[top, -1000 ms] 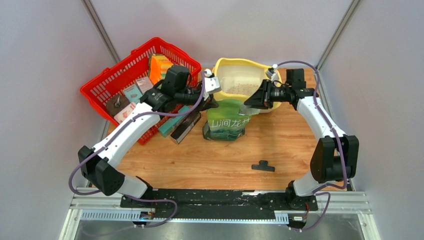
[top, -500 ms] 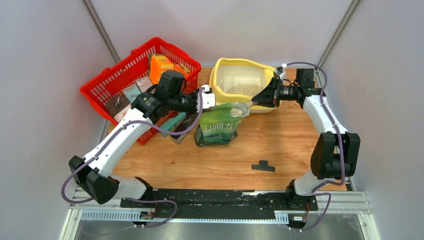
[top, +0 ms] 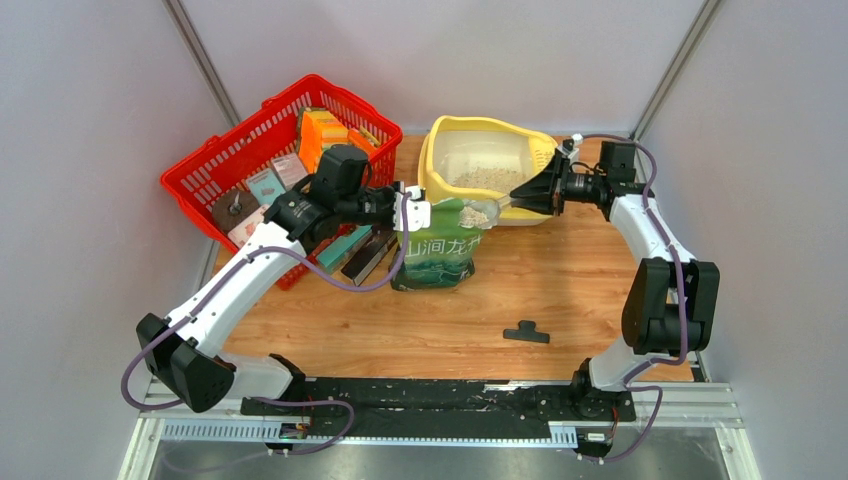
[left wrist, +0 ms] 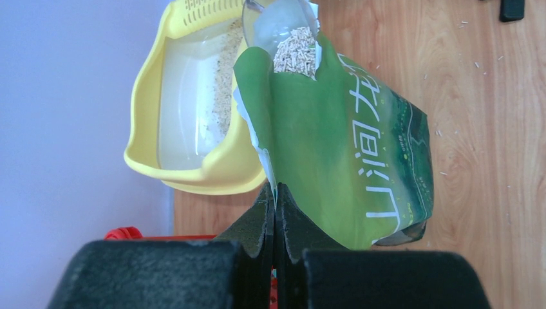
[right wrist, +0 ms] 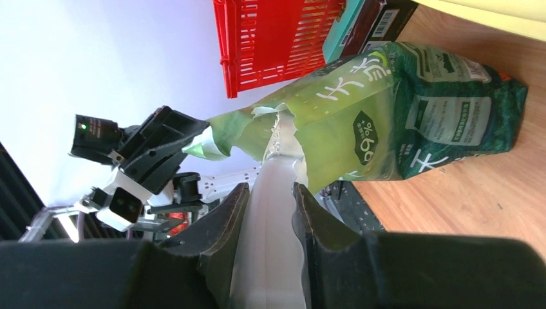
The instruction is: Fill the litter box with clean litter
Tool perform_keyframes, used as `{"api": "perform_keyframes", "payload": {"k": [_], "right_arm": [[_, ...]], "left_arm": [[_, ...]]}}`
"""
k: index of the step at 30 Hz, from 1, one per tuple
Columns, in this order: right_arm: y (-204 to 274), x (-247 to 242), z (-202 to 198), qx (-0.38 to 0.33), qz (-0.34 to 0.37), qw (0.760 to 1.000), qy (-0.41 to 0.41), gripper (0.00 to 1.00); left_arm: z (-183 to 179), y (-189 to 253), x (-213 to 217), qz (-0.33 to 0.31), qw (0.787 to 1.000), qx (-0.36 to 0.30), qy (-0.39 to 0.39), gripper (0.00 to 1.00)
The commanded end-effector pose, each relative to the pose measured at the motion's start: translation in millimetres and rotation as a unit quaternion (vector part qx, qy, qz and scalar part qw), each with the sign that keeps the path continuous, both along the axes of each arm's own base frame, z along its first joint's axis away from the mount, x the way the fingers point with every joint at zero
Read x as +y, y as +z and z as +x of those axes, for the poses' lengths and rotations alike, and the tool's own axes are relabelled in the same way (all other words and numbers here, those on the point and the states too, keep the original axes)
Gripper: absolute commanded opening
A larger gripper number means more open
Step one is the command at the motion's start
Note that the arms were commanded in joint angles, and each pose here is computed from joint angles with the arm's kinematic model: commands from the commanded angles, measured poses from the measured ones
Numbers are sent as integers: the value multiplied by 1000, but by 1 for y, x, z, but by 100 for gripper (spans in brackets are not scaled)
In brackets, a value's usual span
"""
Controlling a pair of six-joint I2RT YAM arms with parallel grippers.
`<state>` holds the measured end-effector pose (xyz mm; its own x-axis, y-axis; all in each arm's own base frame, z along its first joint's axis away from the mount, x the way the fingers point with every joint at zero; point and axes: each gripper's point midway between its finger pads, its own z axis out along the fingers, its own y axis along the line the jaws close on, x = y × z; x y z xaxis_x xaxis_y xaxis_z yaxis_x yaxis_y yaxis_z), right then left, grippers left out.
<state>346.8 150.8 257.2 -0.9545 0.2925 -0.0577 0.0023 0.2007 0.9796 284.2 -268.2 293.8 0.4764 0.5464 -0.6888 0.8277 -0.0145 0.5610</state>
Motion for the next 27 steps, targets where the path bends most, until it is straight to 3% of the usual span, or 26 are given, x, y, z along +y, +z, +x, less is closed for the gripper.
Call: {"api": "perform_keyframes", "payload": {"k": [1, 4, 10, 21, 27], "right_arm": [[-9, -7, -16, -49, 4, 998, 30, 0], [-27, -14, -20, 5, 15, 1000, 17, 0], [6, -21, -1, -39, 24, 999, -6, 0], [28, -33, 19, -60, 19, 998, -23, 0], [29, -36, 28, -56, 7, 998, -37, 0]], "left_arm": [[12, 73, -1, -55, 987, -151, -8, 0], [12, 74, -3, -59, 986, -154, -13, 0], [29, 81, -5, -69, 983, -167, 16, 0], [69, 88, -15, -86, 980, -166, 70, 0], [70, 86, -17, -87, 981, -158, 69, 0]]}}
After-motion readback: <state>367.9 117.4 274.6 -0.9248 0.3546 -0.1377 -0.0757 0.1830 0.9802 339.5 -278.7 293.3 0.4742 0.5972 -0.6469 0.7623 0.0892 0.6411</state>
